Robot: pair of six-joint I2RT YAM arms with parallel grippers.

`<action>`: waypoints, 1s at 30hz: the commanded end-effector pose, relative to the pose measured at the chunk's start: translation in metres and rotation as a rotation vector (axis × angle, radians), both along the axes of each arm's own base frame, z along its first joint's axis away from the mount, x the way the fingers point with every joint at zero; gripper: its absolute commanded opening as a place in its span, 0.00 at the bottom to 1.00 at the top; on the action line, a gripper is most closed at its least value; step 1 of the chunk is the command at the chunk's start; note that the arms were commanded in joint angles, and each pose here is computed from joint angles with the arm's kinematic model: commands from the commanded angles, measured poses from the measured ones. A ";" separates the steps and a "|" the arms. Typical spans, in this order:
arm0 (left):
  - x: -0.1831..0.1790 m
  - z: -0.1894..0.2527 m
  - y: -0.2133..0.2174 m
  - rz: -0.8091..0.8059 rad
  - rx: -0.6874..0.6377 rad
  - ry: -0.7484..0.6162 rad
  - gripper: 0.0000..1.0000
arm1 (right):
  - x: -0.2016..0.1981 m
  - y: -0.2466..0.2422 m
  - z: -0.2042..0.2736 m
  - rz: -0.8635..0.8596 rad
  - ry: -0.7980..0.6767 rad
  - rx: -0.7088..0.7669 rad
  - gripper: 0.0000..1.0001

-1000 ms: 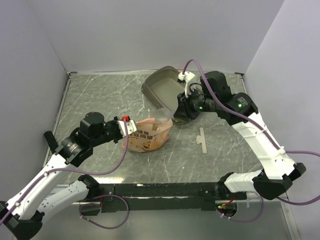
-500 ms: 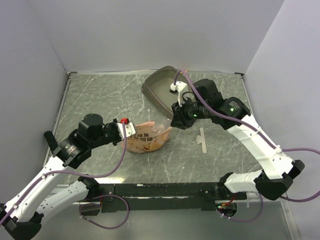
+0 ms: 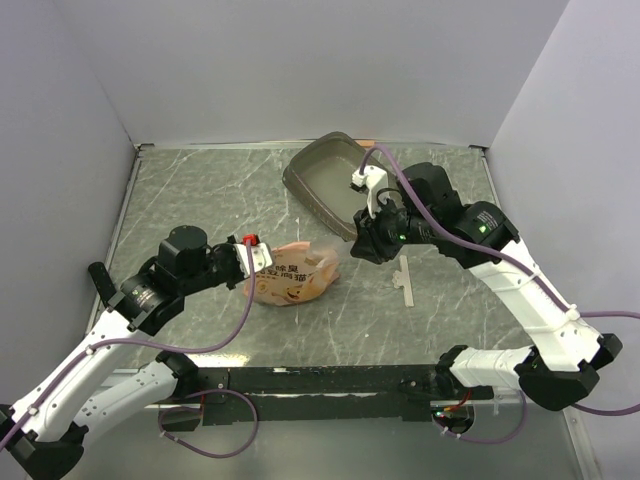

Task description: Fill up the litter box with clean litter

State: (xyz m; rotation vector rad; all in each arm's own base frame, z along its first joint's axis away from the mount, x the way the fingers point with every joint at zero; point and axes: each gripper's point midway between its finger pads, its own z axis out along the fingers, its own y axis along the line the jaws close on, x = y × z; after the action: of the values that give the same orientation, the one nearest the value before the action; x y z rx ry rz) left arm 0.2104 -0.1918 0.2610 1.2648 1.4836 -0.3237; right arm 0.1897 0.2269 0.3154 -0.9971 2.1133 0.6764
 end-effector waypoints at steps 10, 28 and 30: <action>0.016 0.069 -0.007 0.026 -0.120 -0.183 0.01 | -0.039 -0.017 -0.003 0.066 0.048 -0.069 0.00; 0.015 0.086 -0.012 0.014 -0.188 -0.245 0.01 | -0.021 0.023 -0.029 0.123 0.103 -0.097 0.00; 0.013 0.085 -0.010 0.017 -0.185 -0.243 0.01 | -0.020 0.015 -0.028 0.117 0.083 -0.139 0.00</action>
State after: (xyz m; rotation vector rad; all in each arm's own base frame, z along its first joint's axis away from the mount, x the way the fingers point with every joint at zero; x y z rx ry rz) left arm 0.2181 -0.1961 0.2652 1.2582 1.4772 -0.2989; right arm 0.1827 0.2497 0.2845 -1.1366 2.1871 0.6687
